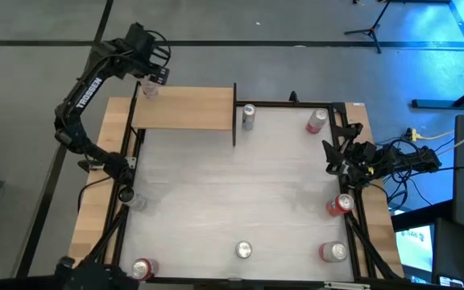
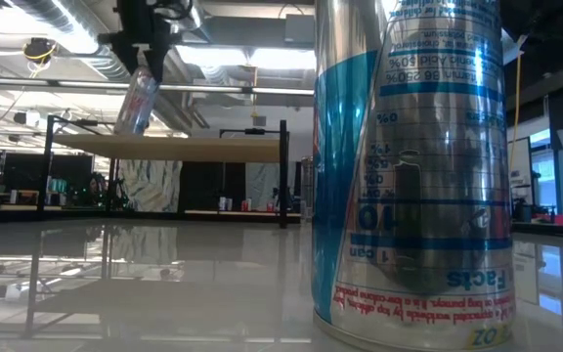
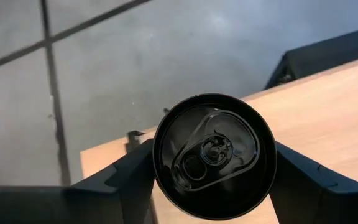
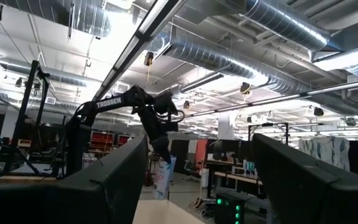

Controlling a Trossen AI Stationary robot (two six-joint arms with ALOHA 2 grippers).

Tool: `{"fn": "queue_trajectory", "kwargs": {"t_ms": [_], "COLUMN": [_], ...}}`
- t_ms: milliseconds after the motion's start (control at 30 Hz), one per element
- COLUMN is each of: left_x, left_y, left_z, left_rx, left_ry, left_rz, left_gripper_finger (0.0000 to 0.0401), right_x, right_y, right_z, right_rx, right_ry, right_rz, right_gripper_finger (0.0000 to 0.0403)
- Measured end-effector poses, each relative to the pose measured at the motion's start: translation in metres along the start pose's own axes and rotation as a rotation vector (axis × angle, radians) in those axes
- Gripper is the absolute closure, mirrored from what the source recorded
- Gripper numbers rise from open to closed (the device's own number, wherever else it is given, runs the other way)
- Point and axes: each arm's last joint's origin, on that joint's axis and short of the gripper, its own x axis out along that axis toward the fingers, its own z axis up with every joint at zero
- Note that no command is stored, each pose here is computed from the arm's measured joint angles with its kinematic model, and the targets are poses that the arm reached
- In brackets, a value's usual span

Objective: Place canned beverage on shelf
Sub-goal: Put the top white pink soda can on the shelf

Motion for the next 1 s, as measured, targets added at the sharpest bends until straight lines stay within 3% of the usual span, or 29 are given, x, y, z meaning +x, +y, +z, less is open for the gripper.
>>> {"fn": "queue_trajectory", "kwargs": {"t_ms": [300,1000], "left_x": [0.018,0.019], "left_y": [0.009,0.014], "left_z": [-0.001,0.001], "left_rx": [-0.028,-0.005], "left_ry": [0.025,0.017], "left_rz": [0.004,0.010], "left_gripper_finger": [0.0162,0.0162], "right_x": [0.000,0.000], "right_y": [0.000,0.000], "right_z": [0.000,0.000], "right_rx": [-0.011,-0.020], "right_ry": [-0.001,-0.002], "right_rz": [0.000,0.000], "right_gripper_finger": [0.0116,0.0116]}}
